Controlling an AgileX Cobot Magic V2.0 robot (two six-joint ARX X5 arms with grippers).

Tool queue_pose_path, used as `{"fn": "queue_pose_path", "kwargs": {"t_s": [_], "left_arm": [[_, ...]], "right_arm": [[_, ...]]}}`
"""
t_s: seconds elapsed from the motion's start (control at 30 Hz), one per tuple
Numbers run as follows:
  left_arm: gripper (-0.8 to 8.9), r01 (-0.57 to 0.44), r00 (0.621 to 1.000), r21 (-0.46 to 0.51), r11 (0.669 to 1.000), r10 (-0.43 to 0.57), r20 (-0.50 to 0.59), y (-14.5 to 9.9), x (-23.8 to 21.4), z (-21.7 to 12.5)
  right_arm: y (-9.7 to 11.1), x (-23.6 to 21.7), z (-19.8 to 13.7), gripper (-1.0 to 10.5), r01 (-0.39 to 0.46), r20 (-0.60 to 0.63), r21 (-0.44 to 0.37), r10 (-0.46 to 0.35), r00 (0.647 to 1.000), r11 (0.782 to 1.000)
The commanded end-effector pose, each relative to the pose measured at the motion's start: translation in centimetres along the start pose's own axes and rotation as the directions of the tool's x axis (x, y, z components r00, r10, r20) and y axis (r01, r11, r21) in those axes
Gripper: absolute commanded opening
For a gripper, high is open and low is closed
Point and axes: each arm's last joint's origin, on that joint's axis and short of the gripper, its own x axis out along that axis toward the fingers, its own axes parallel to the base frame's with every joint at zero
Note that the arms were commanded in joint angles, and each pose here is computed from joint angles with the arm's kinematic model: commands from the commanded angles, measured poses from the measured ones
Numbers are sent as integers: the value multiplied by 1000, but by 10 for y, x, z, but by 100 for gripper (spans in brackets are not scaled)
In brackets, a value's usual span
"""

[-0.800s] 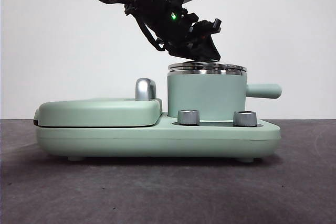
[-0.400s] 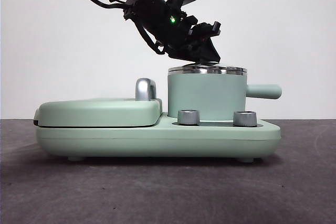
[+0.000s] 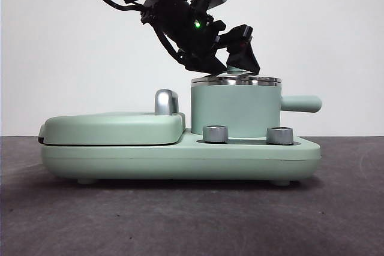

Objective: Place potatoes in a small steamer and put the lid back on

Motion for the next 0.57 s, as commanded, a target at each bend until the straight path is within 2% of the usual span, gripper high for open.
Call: {"fn": "queue_pose_path", "kwargs": {"t_s": [0.03,0.3,0.57], "left_arm": [[443,15,999,-14,1000,-16,-36,-3,3,-7],[434,-10,1000,-70,997,11,11,2,-45,33],[432,-57,998,-147,988,56,-10,23,-112,52]], "right_arm": [[0,0,2,354,-3,10,9,3,1000,1000],[0,0,2,354,-4,13,9,3,1000,1000],[0,0,3,355,-4,20,9,4,1000,1000]]}}
